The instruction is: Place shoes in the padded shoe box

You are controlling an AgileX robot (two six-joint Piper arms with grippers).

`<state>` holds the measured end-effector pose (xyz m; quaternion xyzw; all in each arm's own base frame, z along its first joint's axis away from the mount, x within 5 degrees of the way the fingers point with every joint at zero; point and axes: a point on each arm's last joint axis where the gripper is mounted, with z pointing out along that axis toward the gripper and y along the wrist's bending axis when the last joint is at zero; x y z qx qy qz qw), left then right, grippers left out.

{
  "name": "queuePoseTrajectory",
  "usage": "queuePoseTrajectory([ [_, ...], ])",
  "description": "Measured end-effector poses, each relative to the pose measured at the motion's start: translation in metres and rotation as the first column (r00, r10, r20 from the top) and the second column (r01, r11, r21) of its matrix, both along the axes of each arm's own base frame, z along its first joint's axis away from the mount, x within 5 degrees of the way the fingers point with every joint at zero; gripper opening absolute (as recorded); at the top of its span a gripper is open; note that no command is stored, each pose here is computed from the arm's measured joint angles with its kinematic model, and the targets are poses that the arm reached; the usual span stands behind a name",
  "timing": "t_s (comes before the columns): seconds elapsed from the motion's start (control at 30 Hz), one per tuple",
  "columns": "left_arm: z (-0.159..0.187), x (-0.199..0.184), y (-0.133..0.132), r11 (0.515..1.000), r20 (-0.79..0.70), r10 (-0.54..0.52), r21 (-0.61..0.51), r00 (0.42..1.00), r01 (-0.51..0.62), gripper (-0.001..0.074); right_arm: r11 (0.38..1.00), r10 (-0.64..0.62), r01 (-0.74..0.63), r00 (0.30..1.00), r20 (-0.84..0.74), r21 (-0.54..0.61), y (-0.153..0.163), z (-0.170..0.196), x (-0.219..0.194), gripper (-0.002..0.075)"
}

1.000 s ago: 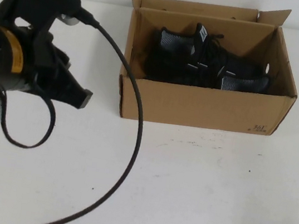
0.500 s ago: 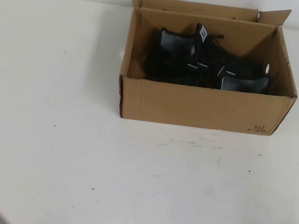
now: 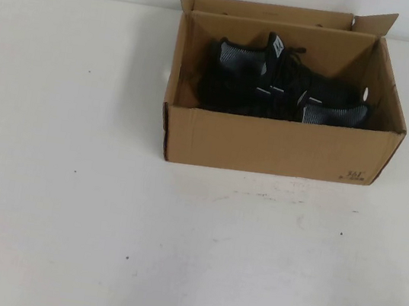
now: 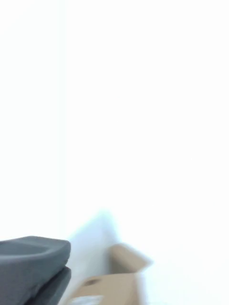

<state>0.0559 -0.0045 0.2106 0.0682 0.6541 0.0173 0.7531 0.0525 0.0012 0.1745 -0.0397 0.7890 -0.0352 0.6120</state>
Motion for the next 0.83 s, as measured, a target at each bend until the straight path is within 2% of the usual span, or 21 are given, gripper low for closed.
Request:
queuePoseTrajectory([
  [0.13, -0.014, 0.001, 0.0, 1.0, -0.151, -0.002, 0.009, 0.988, 0.004, -0.0002, 1.0, 0.0, 0.0, 1.0, 0.0, 0.0, 0.0, 0.0, 0.0, -0.0006],
  [0.37, -0.037, -0.003, -0.001, 1.0, -0.4, -0.012, -0.031, 0.917, 0.0, -0.0002, 1.0, 0.0, 0.0, 1.0, 0.0, 0.002, 0.0, 0.0, 0.0, -0.0006],
  [0.83, -0.04, -0.004, -0.001, 0.999, -0.429, -0.011, -0.042, 0.903, -0.008, -0.0003, 1.0, 0.0, 0.0, 1.0, 0.0, 0.001, 0.0, 0.0, 0.0, -0.0006],
])
